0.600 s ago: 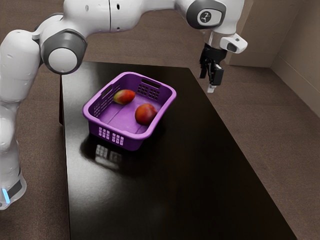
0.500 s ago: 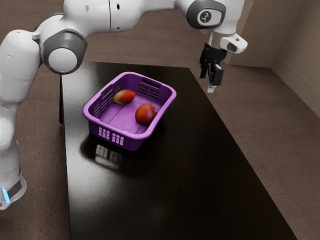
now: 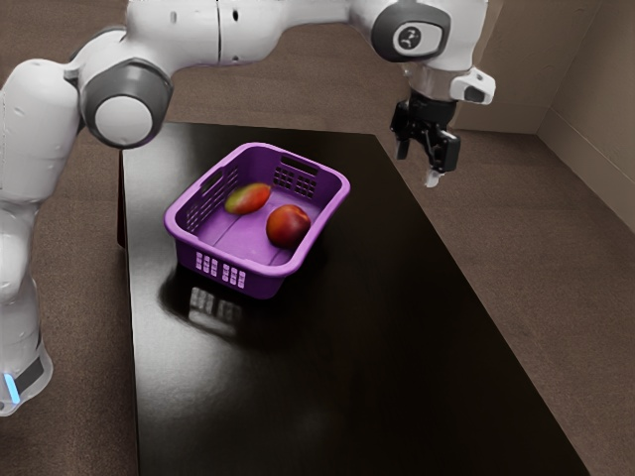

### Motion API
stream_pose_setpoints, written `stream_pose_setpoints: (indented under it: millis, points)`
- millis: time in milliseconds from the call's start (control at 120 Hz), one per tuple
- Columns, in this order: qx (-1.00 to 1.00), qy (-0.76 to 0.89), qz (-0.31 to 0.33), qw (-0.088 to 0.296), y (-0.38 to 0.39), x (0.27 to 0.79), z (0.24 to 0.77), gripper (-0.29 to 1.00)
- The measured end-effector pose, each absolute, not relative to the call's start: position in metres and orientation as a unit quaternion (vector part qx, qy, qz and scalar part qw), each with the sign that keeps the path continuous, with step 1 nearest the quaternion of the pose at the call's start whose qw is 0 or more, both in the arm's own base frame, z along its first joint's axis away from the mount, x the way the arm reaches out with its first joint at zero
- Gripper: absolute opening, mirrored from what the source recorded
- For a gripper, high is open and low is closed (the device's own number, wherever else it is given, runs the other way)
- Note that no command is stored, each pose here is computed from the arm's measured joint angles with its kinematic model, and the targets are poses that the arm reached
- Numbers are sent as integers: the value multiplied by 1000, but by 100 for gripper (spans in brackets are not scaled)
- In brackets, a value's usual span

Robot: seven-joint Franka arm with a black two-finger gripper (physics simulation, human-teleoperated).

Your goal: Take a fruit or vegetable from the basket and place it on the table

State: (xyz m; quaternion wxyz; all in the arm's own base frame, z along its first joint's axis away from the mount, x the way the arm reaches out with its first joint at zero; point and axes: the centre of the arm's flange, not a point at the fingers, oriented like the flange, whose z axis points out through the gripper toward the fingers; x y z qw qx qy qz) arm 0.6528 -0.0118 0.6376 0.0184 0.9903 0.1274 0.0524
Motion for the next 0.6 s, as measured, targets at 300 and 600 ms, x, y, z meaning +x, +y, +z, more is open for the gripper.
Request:
stream_pose_setpoints:
  millis: [300,600]
  points:
    - [934,351,60,18,-4,675,609,70]
    - [885,466,17,-16,-15,634,577,70]
